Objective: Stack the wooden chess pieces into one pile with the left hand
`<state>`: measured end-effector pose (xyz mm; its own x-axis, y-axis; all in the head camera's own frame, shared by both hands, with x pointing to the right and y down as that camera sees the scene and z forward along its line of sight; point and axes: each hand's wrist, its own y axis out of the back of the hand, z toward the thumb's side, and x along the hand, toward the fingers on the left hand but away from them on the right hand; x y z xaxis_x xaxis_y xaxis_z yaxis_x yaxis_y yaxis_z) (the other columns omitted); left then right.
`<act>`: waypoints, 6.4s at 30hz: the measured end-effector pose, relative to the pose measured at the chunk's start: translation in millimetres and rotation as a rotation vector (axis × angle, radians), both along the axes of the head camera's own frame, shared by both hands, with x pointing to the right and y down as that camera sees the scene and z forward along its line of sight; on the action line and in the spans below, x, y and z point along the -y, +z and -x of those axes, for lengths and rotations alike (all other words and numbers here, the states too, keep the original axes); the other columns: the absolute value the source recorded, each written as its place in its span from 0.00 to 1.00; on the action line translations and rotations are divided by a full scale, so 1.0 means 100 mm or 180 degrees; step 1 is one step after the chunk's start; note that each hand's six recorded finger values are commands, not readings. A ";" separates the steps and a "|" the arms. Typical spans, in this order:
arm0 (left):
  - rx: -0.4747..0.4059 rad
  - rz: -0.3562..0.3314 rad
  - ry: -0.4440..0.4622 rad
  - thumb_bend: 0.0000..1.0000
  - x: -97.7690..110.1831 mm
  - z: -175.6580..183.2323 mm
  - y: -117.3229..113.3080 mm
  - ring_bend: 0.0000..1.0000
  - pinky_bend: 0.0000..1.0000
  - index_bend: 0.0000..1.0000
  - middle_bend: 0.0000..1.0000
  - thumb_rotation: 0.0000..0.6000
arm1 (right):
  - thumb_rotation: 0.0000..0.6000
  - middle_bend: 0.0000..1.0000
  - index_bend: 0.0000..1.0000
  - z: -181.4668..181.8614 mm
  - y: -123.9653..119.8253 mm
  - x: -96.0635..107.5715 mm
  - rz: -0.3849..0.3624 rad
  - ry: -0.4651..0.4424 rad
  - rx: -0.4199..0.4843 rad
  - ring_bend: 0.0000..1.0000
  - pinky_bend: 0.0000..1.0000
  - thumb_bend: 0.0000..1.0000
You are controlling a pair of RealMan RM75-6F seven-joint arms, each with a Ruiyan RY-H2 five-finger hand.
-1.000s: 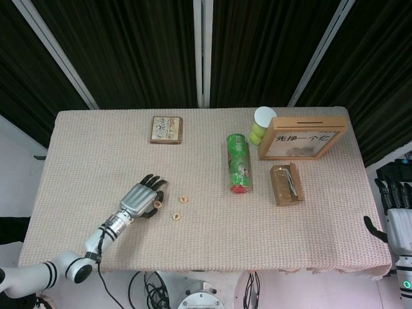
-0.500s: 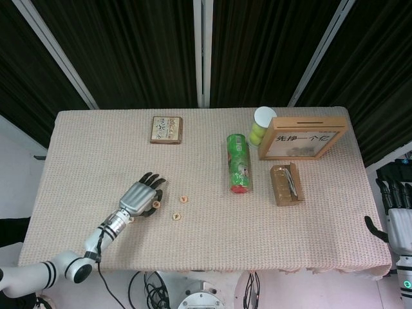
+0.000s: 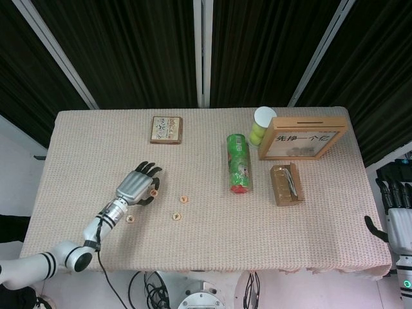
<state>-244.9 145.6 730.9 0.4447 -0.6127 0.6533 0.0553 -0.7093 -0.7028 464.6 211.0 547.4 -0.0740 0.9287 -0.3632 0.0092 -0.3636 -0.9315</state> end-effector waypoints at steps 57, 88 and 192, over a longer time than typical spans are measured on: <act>0.0070 0.0059 0.0018 0.34 0.01 0.06 0.03 0.00 0.02 0.45 0.11 1.00 | 1.00 0.00 0.00 -0.02 -0.02 0.02 -0.0021 0.0070 -0.0023 0.00 0.00 0.25; 0.0157 0.0076 -0.0289 0.28 -0.82 0.69 -0.62 0.00 0.02 0.33 0.08 1.00 | 1.00 0.00 0.00 -0.04 -0.10 0.09 -0.0114 0.0077 0.0033 0.00 0.00 0.27; -0.0001 0.0280 -0.0359 0.31 0.10 0.05 -0.05 0.00 0.05 0.50 0.14 1.00 | 1.00 0.00 0.00 0.12 0.05 0.05 0.0066 -0.0078 -0.0012 0.00 0.00 0.27</act>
<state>-250.0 135.9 725.5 0.3765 -0.5991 0.7066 -0.0283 -0.7698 -0.6376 453.0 205.8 552.1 -0.0527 0.9226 -0.3821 -0.0034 -0.3828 -0.9238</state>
